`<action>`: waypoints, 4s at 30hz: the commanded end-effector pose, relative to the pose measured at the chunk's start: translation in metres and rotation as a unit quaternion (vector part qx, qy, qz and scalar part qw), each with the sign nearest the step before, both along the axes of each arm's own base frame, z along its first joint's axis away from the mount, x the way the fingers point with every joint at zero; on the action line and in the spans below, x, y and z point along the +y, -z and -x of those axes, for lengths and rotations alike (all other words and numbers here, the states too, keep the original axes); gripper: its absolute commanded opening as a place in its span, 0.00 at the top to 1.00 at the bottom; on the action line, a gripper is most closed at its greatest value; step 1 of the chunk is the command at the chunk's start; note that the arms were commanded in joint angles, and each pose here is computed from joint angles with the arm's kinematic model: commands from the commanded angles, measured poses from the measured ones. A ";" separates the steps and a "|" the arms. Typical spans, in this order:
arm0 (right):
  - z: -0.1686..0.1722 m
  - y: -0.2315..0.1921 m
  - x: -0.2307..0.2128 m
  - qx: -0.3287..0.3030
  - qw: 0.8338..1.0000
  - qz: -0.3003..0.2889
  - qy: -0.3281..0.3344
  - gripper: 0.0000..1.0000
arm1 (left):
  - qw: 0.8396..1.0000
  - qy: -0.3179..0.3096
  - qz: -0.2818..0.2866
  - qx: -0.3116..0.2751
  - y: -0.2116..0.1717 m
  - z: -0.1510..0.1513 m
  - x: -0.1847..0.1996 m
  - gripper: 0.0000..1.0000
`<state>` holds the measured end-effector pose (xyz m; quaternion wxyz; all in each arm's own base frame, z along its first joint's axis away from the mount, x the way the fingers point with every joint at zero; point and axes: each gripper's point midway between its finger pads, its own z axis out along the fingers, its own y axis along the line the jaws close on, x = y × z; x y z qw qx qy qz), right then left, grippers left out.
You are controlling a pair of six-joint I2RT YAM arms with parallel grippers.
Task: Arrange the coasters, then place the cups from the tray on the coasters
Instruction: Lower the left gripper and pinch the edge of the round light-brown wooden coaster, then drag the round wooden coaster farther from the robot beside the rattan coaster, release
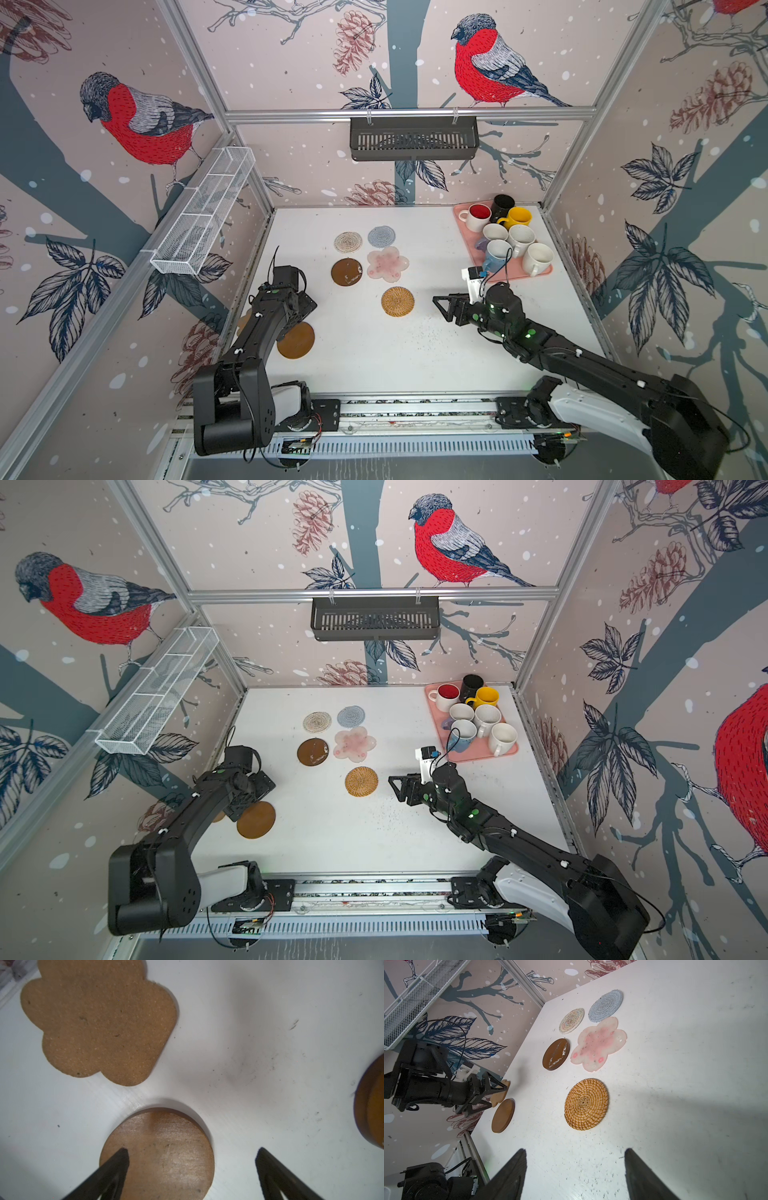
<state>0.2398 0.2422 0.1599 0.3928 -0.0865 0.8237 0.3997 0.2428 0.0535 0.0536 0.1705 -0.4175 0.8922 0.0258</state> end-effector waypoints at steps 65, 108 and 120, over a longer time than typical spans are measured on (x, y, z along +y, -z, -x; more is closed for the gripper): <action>-0.005 -0.002 -0.003 0.012 0.999 -0.038 -0.004 0.25 | 0.987 -0.156 -0.003 -0.026 0.033 0.048 0.020 0.29; -0.013 0.016 -0.004 0.029 0.999 -0.014 0.003 0.24 | 0.991 0.099 0.085 -0.026 0.044 -0.036 -0.098 0.46; -0.015 0.027 -0.002 0.039 0.999 -0.004 0.002 0.24 | 0.989 0.111 0.088 -0.036 0.039 -0.055 -0.109 0.46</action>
